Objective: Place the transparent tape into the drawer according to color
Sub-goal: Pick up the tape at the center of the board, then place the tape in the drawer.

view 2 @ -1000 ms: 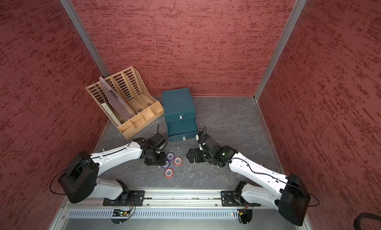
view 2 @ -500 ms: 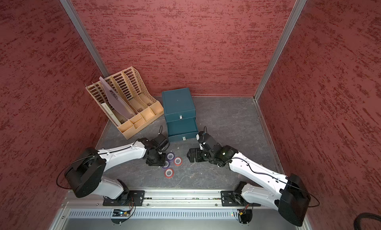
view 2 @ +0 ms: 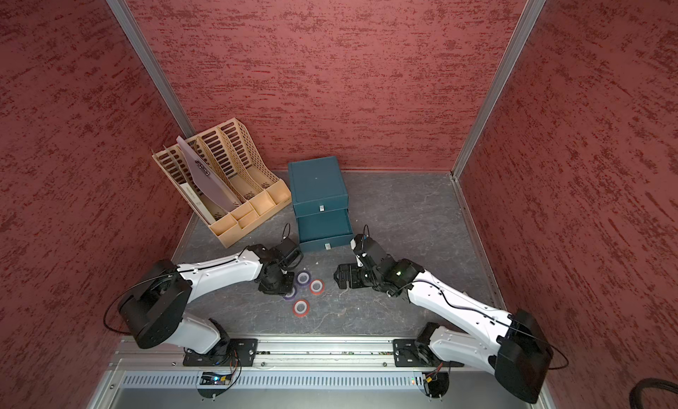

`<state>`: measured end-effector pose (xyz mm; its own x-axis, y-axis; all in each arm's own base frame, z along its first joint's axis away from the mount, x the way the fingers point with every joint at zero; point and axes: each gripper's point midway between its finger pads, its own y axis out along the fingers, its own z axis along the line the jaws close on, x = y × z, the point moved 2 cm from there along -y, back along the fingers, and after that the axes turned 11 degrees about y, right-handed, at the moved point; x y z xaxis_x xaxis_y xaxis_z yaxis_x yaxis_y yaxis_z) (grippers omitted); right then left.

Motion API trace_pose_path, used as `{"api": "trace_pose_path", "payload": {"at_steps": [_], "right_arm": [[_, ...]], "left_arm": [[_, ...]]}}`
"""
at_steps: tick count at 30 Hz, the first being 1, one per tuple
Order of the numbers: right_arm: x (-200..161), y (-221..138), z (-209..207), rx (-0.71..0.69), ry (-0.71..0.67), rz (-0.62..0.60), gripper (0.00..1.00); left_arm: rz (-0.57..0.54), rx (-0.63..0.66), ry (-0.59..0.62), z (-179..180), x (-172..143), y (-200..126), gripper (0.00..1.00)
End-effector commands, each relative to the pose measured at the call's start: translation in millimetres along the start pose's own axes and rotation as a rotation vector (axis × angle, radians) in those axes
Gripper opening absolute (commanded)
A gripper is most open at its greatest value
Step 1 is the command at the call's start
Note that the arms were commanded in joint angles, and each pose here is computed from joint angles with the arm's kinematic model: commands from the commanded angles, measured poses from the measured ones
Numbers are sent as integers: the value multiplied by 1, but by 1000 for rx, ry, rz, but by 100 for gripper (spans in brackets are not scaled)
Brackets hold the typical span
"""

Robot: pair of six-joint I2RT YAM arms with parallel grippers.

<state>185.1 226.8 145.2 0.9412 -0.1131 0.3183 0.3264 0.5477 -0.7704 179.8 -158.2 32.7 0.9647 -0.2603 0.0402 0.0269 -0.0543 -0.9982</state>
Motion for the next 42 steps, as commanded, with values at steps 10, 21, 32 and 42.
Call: {"api": "trace_pose_path", "payload": {"at_steps": [10, 21, 32, 42], "right_arm": [[0, -3, -2, 18, 20, -6, 99], [2, -5, -3, 24, 30, -22, 98], [6, -10, -4, 29, 45, -52, 99], [8, -17, -7, 22, 56, -76, 99]], "left_arm": [[-33, -22, -2, -5, 3, -2, 0], [-231, -10, 2, -1, 23, -87, 0], [-548, -16, 46, -14, 75, -180, 0], [-725, -8, 99, -39, 133, -205, 0]]}}
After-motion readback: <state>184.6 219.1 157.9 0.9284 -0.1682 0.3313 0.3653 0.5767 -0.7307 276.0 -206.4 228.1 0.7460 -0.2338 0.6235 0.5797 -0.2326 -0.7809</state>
